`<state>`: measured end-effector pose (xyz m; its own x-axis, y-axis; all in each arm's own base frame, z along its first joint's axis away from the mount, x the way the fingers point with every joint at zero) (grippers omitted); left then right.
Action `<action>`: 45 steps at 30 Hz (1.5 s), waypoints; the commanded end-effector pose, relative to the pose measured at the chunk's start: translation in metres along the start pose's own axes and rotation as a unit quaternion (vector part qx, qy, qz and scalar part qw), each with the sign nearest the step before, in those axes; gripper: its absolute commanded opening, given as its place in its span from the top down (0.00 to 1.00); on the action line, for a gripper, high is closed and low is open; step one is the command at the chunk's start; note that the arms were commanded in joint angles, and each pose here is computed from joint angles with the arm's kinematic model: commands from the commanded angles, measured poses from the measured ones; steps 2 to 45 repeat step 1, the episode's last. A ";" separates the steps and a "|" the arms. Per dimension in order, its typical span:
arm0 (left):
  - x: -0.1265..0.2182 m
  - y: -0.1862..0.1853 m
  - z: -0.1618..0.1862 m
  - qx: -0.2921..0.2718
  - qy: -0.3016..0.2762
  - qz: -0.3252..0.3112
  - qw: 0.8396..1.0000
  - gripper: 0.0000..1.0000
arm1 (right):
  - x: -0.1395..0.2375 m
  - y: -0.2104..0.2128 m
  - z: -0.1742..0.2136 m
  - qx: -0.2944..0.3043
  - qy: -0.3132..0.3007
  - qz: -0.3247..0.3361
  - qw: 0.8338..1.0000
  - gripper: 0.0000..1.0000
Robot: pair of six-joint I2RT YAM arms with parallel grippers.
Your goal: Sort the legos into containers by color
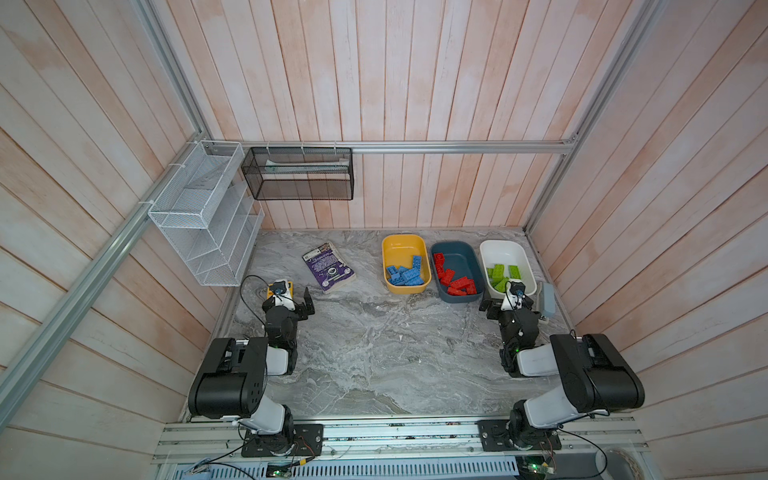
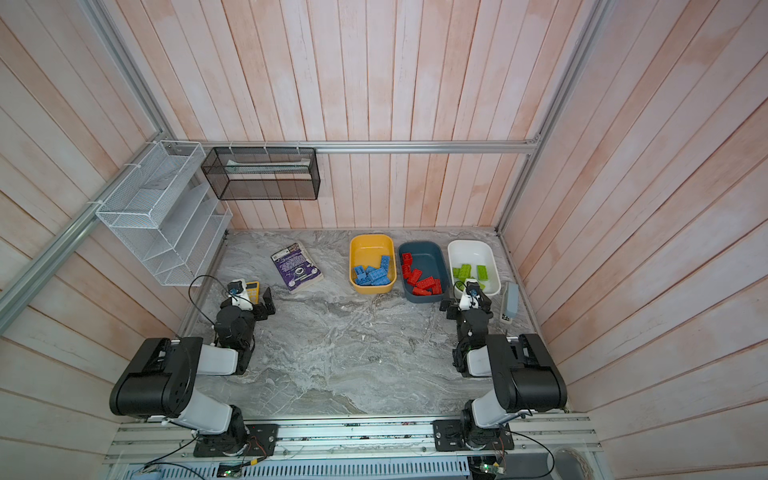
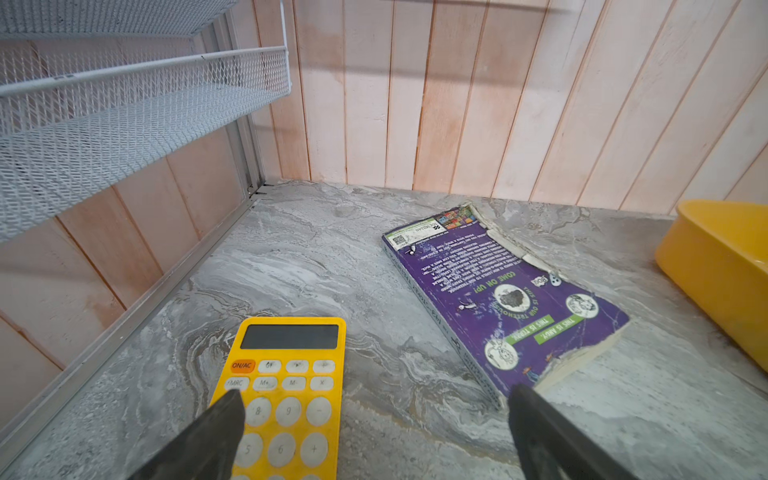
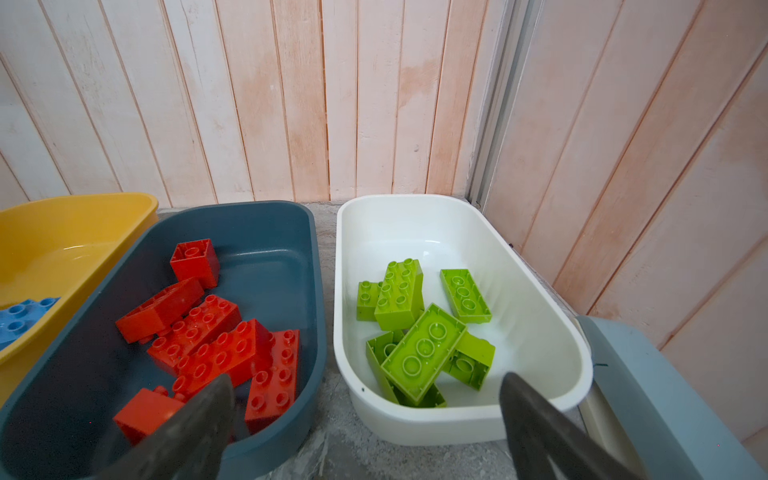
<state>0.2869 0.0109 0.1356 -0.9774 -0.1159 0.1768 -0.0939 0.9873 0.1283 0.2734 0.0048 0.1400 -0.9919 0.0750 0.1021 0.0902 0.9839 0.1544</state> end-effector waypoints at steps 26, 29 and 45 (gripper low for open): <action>0.000 -0.001 -0.007 -0.001 -0.018 0.006 1.000 0.00 | -0.003 0.000 0.000 -0.005 0.004 -0.006 1.000 0.00; 0.000 -0.001 -0.007 -0.001 -0.018 0.006 1.000 0.00 | -0.003 0.000 0.000 -0.005 0.004 -0.006 1.000 0.00; 0.000 -0.001 -0.007 -0.001 -0.018 0.006 1.000 0.00 | -0.003 0.000 0.000 -0.005 0.004 -0.006 1.000 0.00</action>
Point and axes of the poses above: each gripper's point midway between its finger pads, its own x axis back along the fingers, its own y axis along the line the jaws close on, z = x × y, the point moved 10 cm from there along x, back along the fingers, and after that the axes turned 9 degrees about -x, right-handed, at the moved point
